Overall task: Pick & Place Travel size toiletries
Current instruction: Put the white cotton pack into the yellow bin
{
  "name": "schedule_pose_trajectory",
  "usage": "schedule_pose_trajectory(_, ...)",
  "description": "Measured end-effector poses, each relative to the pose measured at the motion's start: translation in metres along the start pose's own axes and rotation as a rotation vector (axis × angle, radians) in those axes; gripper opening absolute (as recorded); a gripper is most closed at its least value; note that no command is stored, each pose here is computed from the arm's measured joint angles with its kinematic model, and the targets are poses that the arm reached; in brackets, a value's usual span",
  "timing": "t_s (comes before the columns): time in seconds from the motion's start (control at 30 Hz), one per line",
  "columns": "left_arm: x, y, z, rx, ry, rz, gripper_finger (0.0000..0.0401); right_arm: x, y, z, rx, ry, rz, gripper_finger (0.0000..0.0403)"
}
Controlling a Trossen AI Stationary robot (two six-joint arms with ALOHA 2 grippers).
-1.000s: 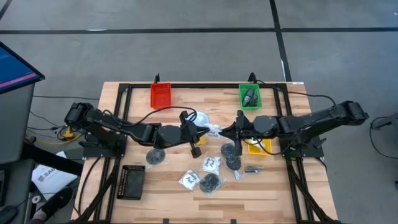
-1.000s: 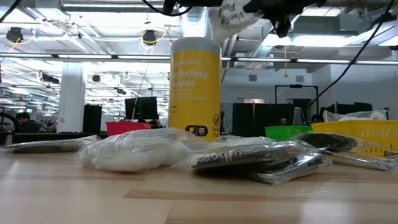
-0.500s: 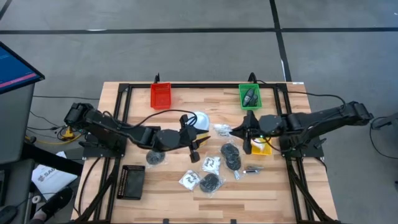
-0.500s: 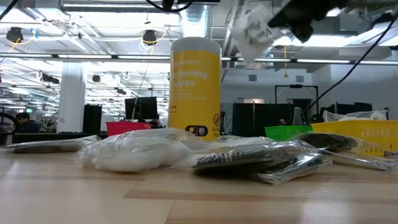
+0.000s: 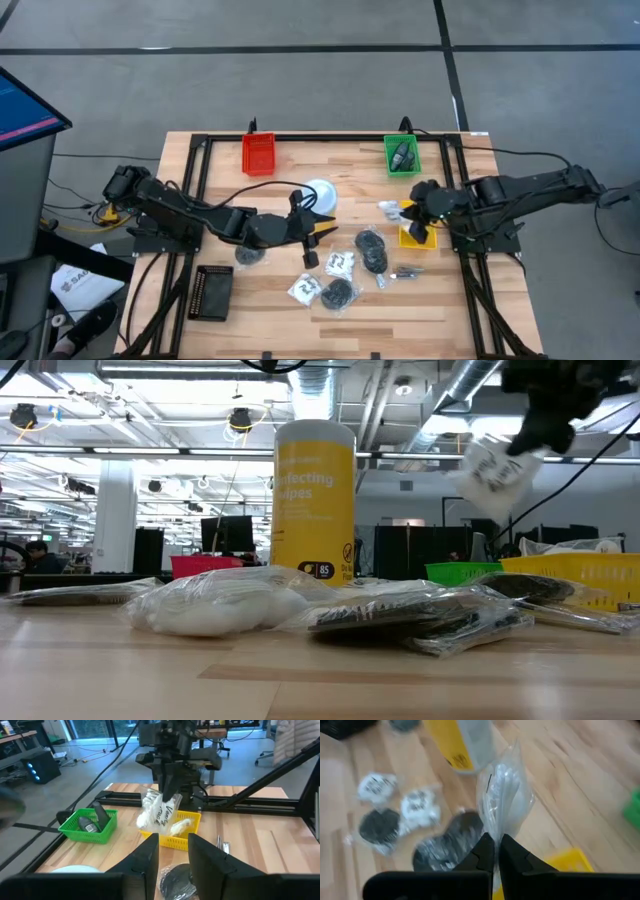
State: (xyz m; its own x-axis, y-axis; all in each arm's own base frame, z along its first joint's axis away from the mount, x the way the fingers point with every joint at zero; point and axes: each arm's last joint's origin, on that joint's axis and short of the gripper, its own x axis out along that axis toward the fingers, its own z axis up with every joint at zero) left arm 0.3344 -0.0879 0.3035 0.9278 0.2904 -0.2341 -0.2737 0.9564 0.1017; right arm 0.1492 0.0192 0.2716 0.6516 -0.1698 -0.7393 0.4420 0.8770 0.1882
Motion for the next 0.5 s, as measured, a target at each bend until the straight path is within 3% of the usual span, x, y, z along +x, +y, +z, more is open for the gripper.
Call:
schedule_pose_trajectory(0.33,0.000,0.000,0.000,0.000,0.001,-0.002,0.0097,-0.014,-0.016,-0.016,0.070,0.097,-0.070,0.0000)
schedule_pose_trajectory(0.5,0.000,-0.002,0.000,0.000,0.006,-0.085,0.0097,-0.016,-0.022,-0.024,0.112,0.176,-0.128,0.0000)
